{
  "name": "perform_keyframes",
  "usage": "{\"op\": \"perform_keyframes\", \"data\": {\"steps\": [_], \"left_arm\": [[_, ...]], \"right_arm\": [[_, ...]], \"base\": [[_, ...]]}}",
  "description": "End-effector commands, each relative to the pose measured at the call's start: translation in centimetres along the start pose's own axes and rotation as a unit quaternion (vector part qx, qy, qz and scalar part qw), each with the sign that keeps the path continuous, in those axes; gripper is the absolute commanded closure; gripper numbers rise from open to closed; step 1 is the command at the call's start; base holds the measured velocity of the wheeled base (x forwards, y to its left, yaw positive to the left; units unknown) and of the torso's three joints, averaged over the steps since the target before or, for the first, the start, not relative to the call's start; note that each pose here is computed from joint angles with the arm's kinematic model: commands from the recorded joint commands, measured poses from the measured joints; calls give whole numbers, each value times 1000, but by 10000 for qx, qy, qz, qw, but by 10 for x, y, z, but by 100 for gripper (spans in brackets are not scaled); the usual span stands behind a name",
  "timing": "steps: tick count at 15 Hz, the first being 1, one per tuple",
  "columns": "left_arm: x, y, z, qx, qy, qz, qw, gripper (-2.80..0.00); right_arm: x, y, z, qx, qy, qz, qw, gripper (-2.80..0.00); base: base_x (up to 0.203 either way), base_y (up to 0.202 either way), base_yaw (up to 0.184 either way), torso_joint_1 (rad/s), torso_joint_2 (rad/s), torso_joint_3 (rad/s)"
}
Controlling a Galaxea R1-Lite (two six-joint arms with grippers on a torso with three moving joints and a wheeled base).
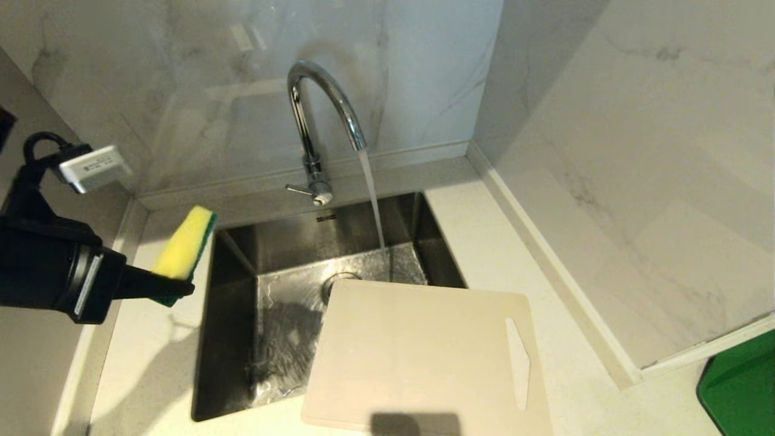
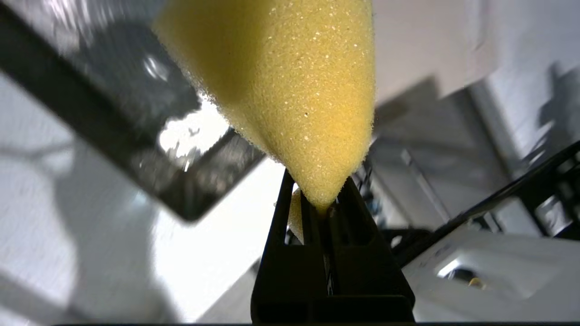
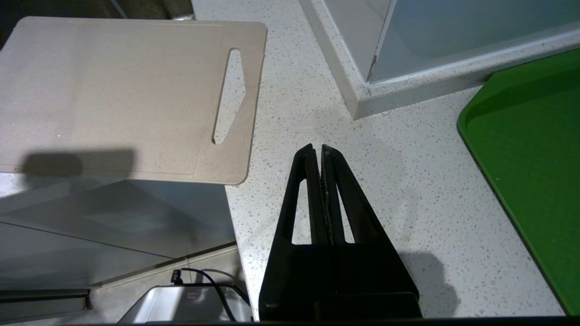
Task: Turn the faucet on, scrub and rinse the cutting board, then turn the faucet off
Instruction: Put down the cleaning cloth
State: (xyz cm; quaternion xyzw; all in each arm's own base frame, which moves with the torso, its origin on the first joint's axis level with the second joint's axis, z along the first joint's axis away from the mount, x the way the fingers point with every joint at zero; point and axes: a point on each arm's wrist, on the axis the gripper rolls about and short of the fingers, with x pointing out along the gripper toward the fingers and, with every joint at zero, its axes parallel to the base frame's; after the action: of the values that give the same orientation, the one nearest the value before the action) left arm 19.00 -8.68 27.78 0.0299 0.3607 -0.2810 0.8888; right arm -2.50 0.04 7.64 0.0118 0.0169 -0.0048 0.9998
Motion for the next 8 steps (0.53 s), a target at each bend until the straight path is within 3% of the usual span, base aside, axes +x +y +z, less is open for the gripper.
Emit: {"op": "perform_keyframes", "data": {"steps": [1,3,6,8], "left_arm": [[32,16,8,-281,810,309,9958,0],[47,31,10,-432,1130,888,9887,0],[66,66,4,-726,1685,2039,9616,0],[70,90,-1,-1024,1851,2328,9492,0]], "right_arm": [[0,0,0,-2,0,0,10000,0],[0,0,0,-2,0,0,10000,0],[0,0,0,-2,0,7,10000,0],[0,0,0,-2,0,5,10000,0]], "base": [[0,0,0,0,0,0],[0,0,0,0,0,0],[0,0,0,0,0,0],[0,0,0,0,0,0]]}}
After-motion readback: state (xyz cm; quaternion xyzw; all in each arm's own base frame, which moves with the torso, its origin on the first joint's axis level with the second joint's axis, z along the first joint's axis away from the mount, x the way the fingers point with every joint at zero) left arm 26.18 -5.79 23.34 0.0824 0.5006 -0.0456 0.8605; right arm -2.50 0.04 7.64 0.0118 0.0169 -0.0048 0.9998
